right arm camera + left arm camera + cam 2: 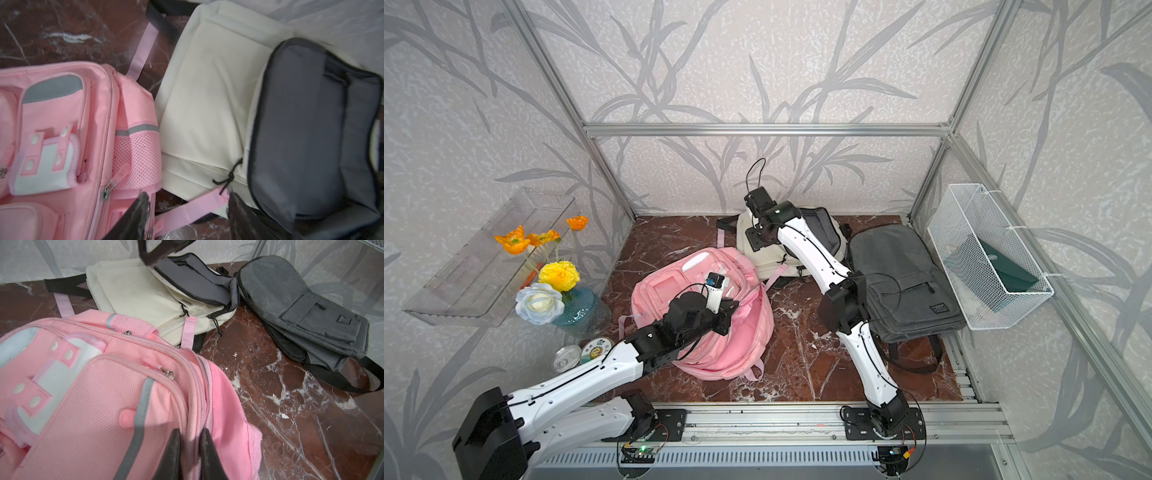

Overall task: Zip up the backpack
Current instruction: Zip the zipper on the backpack.

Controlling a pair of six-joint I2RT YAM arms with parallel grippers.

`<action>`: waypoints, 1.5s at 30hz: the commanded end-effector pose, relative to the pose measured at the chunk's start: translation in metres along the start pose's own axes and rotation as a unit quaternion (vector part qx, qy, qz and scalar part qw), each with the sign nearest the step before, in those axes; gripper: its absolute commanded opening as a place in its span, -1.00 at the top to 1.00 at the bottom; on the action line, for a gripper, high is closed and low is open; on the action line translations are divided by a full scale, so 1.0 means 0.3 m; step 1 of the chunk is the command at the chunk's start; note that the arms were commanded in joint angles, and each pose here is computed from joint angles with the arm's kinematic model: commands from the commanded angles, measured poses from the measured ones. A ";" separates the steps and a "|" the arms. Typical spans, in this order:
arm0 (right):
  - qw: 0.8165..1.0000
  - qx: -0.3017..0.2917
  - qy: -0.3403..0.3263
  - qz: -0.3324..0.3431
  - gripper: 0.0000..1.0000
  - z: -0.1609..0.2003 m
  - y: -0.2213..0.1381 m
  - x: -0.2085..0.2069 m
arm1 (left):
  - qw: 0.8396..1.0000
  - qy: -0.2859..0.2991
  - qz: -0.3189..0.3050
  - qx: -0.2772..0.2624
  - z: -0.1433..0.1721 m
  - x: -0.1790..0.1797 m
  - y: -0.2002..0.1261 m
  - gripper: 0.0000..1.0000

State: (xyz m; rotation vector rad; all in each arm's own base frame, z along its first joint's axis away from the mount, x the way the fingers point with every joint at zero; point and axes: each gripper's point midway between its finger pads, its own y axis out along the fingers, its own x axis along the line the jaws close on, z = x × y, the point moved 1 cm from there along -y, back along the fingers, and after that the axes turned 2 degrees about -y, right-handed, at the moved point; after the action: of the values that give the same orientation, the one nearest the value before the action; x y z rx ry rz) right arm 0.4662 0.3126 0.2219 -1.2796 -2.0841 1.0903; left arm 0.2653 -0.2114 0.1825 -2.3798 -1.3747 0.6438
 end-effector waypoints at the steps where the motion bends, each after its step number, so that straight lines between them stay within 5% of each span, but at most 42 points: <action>1: 0.998 -0.057 0.023 0.031 -0.26 -0.035 -0.206 -0.034 | 0.998 -0.020 0.005 -0.054 -0.152 -0.023 -0.018 1.00; 10: 0.980 -0.087 0.176 -0.038 -0.27 0.171 -0.216 -0.174 | 0.998 -0.015 0.030 -0.055 -0.168 -0.053 -0.022 0.91; 23: 0.950 0.007 0.272 -0.154 -0.12 0.363 0.060 -0.041 | 0.985 -0.081 0.052 0.142 0.221 -0.039 0.023 0.85; 33: 0.958 0.036 0.244 -0.148 -0.05 0.381 0.181 0.075 | 0.957 -0.130 0.019 0.260 0.457 0.005 0.028 0.85; 45: 0.966 0.091 0.212 -0.118 0.08 0.503 0.265 0.116 | 0.959 -0.136 0.018 0.247 0.463 0.011 0.046 0.85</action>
State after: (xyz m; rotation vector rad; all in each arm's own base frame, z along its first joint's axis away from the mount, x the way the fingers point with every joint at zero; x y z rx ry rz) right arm 0.3841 0.3109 0.0819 -1.0055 -1.7406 0.7408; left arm 0.2259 -0.2263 0.0894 -2.1540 -1.0978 1.0939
